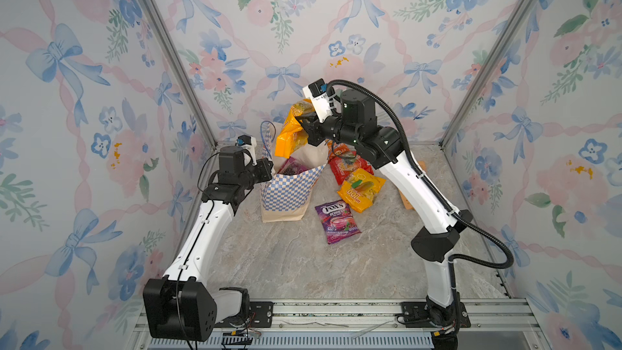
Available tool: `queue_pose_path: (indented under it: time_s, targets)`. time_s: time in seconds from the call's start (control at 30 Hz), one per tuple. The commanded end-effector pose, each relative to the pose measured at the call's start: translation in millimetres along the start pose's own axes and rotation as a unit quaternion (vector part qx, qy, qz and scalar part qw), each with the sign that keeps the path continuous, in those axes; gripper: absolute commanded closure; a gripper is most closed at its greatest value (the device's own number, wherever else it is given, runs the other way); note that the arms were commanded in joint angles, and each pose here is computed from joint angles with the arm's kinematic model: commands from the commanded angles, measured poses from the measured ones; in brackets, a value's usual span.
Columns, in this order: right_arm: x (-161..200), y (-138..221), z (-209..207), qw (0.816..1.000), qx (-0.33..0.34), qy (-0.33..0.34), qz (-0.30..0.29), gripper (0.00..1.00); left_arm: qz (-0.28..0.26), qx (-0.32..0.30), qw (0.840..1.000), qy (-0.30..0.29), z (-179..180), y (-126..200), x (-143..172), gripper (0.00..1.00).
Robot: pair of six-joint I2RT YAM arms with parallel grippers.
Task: Place the snacks into the paper bag
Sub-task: Place the snack in the paper bag.
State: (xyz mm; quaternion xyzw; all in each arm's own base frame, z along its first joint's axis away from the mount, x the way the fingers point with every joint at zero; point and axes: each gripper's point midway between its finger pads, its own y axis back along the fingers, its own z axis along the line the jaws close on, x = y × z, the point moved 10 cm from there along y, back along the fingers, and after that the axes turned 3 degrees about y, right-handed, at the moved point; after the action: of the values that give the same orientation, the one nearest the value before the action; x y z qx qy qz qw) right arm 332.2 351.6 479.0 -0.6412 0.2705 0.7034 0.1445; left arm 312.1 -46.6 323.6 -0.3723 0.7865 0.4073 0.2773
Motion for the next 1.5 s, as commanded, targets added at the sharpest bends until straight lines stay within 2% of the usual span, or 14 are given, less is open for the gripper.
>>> queue_pose_path:
  time_s: [0.0,0.2,0.83,1.3,1.33,1.37,1.47]
  targets:
    - [-20,-2,-5,0.997,0.022,0.032,-0.062,1.00,0.001,0.012,1.000,-0.016,-4,5,2,1.00]
    - [-2,-21,-20,0.998,0.044,0.027,-0.042,1.00,0.002,0.006,1.000,-0.016,-2,4,4,1.00]
    - [40,-72,-41,0.999,0.031,-0.002,-0.026,1.00,-0.003,0.004,1.000,-0.015,-2,6,2,1.00]
    - [48,-81,-50,0.999,0.032,-0.025,-0.033,1.00,-0.004,0.002,1.000,-0.015,0,6,2,1.00]
    - [49,-82,-50,0.999,0.031,-0.028,-0.033,0.99,-0.004,0.001,1.000,-0.015,0,7,2,1.00]
    - [50,-83,-50,0.999,0.030,-0.031,-0.033,0.91,-0.005,0.002,1.000,-0.016,-1,8,2,1.00]
    - [52,-85,-49,0.999,0.024,-0.036,-0.031,0.74,-0.007,0.000,1.000,-0.016,0,9,2,1.00]
